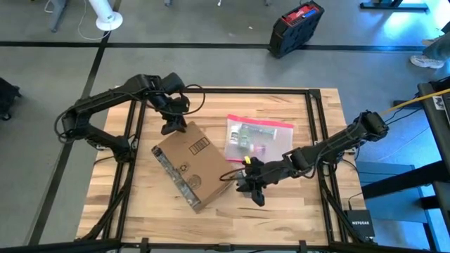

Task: Unpack boxes
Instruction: Break down the cardboard box with the gray cutter until it is fully flat

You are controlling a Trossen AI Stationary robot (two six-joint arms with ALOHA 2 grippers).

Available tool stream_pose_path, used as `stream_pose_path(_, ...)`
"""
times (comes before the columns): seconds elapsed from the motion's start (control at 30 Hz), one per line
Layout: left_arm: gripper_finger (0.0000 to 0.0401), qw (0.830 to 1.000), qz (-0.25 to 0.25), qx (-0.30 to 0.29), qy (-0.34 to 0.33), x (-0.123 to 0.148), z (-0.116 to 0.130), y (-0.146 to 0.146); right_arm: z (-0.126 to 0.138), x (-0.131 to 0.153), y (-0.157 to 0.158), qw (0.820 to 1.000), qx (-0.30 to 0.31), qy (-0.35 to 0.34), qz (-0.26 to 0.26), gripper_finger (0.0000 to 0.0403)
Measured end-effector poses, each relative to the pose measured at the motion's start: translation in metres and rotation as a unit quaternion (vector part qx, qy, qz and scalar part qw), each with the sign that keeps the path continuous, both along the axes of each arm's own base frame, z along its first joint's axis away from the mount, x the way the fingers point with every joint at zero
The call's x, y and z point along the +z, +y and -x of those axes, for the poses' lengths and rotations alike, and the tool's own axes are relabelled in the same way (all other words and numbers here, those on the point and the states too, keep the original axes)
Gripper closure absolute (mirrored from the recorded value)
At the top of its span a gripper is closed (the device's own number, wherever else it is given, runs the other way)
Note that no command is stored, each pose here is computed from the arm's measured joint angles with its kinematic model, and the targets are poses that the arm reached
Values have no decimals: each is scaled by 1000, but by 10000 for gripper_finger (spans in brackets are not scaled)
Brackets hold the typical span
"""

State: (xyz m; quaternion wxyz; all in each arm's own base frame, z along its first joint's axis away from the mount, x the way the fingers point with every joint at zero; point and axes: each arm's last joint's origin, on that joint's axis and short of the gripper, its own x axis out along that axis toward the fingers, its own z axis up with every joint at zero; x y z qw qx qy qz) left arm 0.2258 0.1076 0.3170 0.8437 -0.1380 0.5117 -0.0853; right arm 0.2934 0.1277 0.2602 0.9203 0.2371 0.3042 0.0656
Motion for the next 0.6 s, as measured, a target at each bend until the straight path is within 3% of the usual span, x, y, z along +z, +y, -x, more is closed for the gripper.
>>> stream_pose_path(0.2,261,1000,-6,13,-8,-3,-3,8,-1,0,-3,1000,-8,-1,3,332)
stream_pose_path(0.6,261,998,-20,65,5,-6,9,32,10,-19,-2,994,-34,106,4,332)
